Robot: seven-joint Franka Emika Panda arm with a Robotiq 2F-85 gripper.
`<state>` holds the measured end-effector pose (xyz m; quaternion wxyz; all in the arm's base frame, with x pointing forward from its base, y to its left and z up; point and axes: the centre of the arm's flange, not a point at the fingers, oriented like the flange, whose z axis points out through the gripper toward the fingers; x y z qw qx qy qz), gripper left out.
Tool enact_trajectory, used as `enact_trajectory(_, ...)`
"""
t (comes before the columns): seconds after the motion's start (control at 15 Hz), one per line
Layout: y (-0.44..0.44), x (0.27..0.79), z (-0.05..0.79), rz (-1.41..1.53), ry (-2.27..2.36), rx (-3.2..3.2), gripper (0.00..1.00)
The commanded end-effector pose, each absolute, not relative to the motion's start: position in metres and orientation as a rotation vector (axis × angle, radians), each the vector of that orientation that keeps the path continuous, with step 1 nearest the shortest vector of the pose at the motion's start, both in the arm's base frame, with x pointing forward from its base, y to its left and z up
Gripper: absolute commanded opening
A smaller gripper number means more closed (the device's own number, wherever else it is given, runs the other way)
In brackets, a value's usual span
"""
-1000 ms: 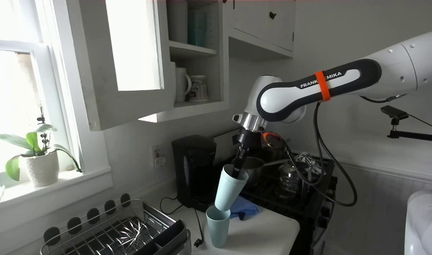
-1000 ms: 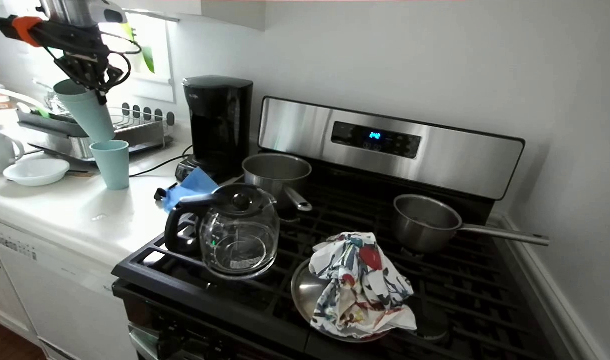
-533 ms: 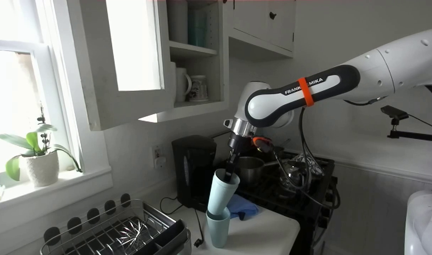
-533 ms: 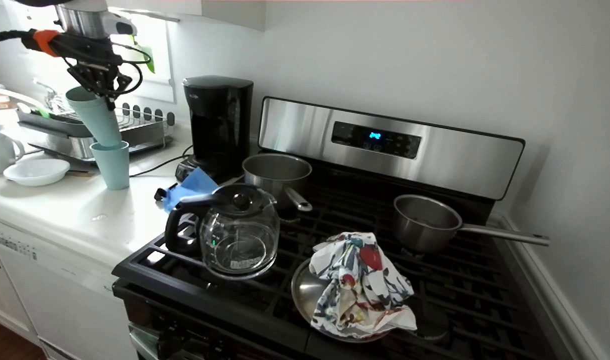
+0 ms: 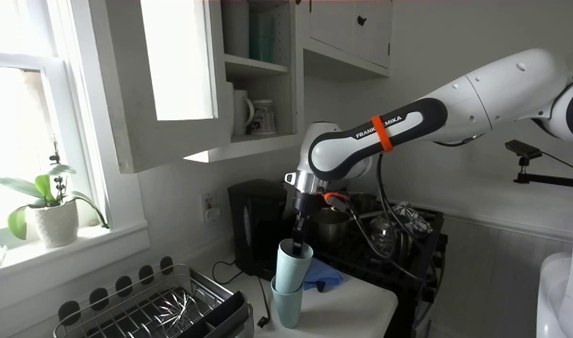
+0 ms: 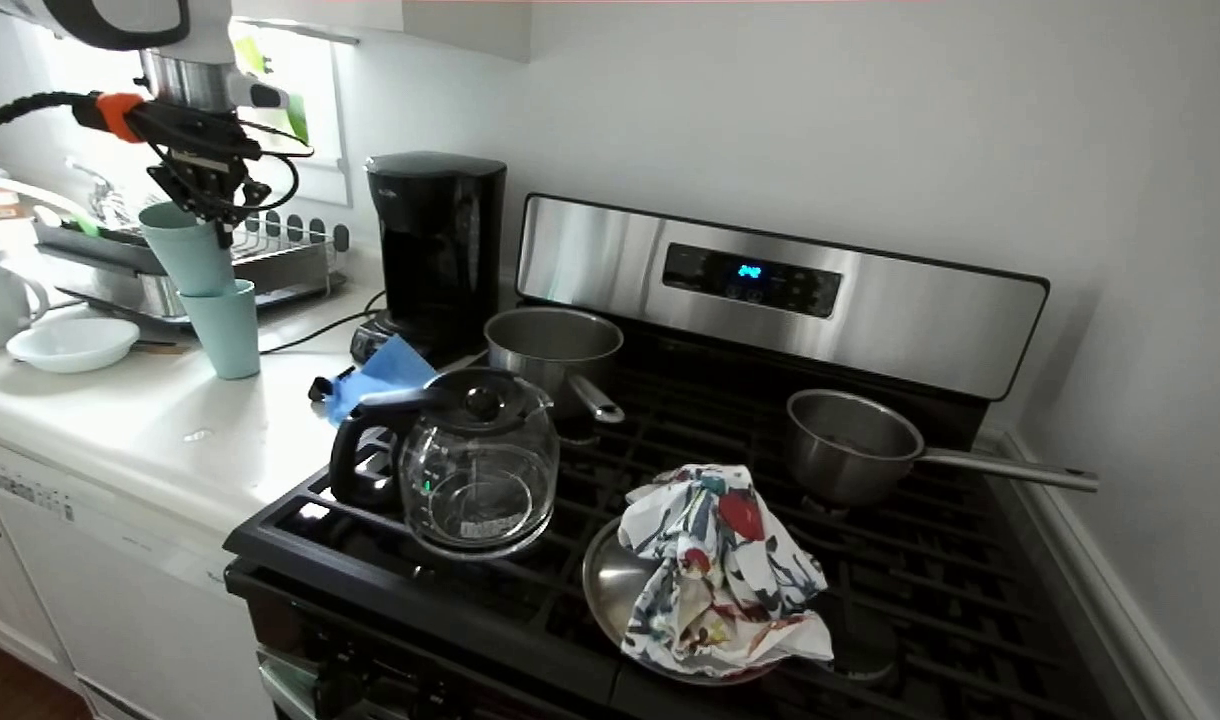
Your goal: Stack all the blue cups on the kitchen counter together, pick up the stacked blue cups and put them on the bottom shelf of the top open cabinet
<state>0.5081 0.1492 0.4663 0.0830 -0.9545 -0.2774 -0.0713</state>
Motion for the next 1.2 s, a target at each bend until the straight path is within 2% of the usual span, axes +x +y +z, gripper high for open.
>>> enact_trajectory(0.0, 0.152, 0.519, 0.461, -0.111, -0.83, -2.89, 0.02)
enact_trajectory(0.27, 0.144, 0.52, 0.45, -0.04, -0.838, -2.966, 0.02)
enact_trajectory(0.6, 0.149, 0.525, 0.445, -0.102, -0.871, -2.932, 0.02)
enact_trajectory(0.67, 0.152, 0.526, 0.443, -0.107, -0.873, -2.93, 0.12)
enact_trajectory(0.73, 0.153, 0.526, 0.441, -0.102, -0.877, -2.933, 0.33)
enact_trajectory(0.93, 0.153, 0.526, 0.436, -0.087, -0.867, -2.937, 0.43)
enact_trajectory(1.13, 0.149, 0.527, 0.429, -0.085, -0.849, -2.938, 0.63)
